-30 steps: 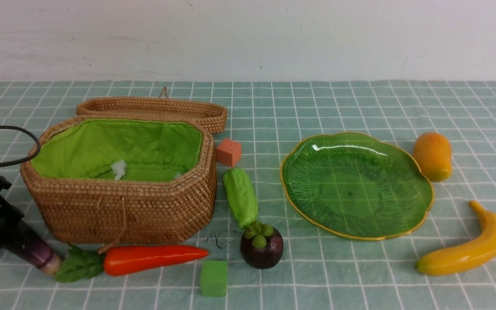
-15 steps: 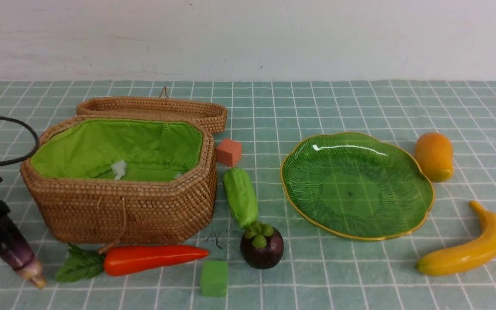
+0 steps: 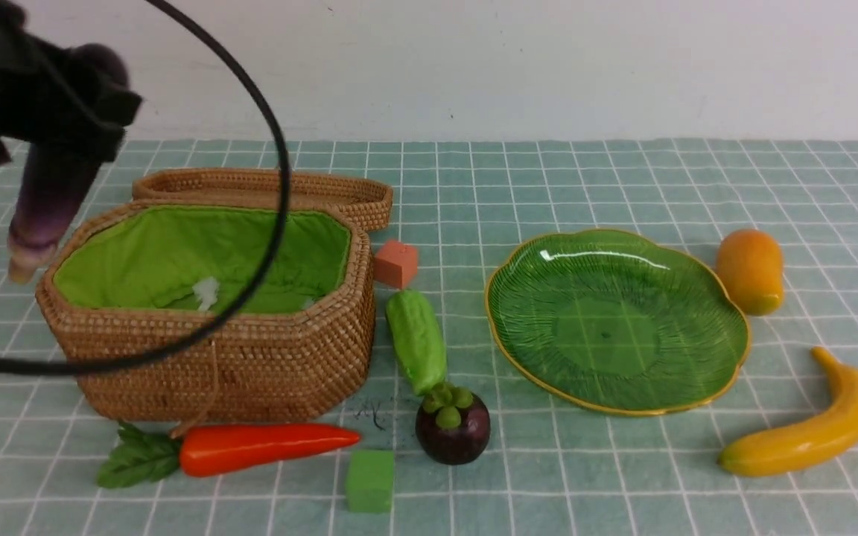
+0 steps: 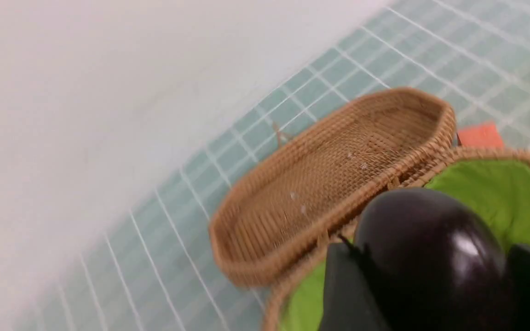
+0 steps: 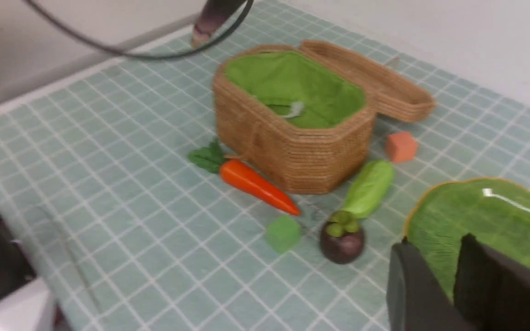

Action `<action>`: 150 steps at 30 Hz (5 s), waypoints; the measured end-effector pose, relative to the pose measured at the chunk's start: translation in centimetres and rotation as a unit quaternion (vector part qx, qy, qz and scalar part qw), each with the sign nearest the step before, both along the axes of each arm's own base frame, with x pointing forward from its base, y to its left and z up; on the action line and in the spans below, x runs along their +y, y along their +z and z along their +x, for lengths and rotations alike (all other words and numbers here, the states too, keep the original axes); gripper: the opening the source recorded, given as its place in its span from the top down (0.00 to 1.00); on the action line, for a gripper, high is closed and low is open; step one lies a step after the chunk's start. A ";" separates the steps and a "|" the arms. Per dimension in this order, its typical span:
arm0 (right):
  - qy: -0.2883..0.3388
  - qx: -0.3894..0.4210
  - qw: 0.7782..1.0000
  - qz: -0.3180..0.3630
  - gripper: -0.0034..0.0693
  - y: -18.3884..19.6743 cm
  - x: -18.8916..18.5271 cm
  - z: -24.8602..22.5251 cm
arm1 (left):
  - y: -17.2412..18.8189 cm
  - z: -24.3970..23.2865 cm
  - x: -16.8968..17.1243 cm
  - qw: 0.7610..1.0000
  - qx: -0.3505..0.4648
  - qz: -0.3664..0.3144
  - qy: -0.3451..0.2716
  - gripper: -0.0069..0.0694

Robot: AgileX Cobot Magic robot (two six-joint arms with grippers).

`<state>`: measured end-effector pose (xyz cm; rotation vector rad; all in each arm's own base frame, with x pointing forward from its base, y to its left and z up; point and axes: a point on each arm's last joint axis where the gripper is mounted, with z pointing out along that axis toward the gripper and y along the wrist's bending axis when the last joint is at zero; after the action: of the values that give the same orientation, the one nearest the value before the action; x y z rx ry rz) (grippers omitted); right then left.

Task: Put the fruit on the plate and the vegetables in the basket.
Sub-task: Use the left arm to grab an eggplant and put it into the left basket, then use the left arm to grab a carrot and put it into the left basket, then grab a mangosteen with your left arm and put it on the plate on the right

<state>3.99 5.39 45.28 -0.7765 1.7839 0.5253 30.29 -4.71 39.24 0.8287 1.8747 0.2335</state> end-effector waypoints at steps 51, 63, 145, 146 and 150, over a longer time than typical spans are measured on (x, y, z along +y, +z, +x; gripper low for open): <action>0.026 0.068 0.996 -0.056 0.72 -1.4 -0.1 -0.8 | -17.6 -8.7 -9.4 0.947 0.277 0.152 -0.063 0.48; 0.052 0.085 0.994 -0.041 0.71 -1.4 0.3 -1.3 | -20.0 -6.6 -7.2 0.955 0.208 0.192 -0.094 0.30; -0.066 0.075 0.995 -0.025 0.68 0.0 -2.0 -2.3 | -9.3 -5.6 -19.0 0.925 0.363 -0.097 0.047 0.93; -0.067 0.073 0.995 -0.024 0.68 -0.2 -2.1 -2.6 | -9.7 -5.5 -20.3 0.923 0.371 -0.089 0.043 0.93; -0.070 0.071 0.995 -0.024 0.68 -1.3 -2.5 -3.5 | -10.5 -3.7 -23.0 0.916 0.388 -0.078 0.062 0.80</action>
<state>0.51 2.87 44.00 -0.6549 1.9722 0.4556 26.58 -27.72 28.74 0.7444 2.6507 -0.2064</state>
